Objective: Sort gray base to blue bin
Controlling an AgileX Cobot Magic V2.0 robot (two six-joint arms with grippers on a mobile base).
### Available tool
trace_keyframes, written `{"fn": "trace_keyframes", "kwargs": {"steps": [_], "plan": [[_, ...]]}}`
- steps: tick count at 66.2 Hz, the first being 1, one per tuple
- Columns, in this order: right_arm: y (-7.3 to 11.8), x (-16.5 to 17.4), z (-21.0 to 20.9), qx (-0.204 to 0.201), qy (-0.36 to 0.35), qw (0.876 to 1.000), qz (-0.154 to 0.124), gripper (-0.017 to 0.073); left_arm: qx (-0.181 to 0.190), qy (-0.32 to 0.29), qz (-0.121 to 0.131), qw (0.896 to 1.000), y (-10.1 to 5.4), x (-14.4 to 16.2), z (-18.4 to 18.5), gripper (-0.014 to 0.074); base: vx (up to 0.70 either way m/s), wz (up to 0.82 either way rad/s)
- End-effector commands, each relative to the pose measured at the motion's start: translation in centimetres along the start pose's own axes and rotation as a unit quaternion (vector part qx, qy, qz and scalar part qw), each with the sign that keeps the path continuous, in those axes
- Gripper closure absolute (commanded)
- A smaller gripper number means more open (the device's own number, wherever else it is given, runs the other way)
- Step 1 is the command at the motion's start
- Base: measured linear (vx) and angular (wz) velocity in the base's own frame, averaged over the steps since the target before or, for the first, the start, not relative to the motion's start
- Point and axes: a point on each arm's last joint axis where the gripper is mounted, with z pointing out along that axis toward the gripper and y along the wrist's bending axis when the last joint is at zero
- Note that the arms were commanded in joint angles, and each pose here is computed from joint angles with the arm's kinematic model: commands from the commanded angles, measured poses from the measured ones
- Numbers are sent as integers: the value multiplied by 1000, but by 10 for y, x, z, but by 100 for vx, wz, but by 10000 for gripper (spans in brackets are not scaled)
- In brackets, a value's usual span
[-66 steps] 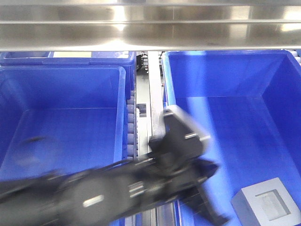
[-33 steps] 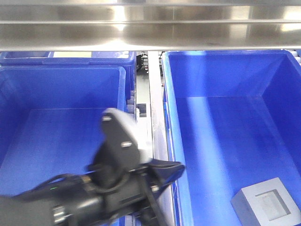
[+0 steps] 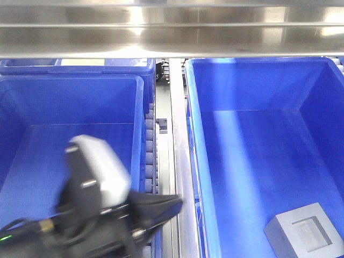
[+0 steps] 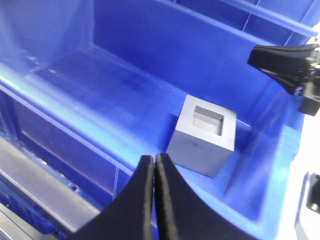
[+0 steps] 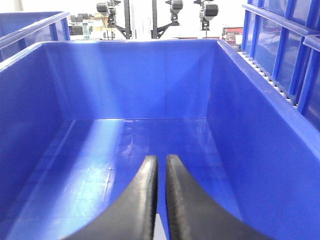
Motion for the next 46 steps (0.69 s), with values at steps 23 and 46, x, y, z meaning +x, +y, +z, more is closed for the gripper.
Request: {"fn": "trace_keyframes", "kwargs": {"steps": [23, 46], "plan": [[0, -9, -1, 0, -46, 999, -7, 564, -2, -84, -11, 996, 5, -3, -53, 598, 0, 0], [0, -9, -1, 0, -46, 999, -7, 564, 14, -135, -14, 991, 7, 9, -93, 598, 0, 0]]}}
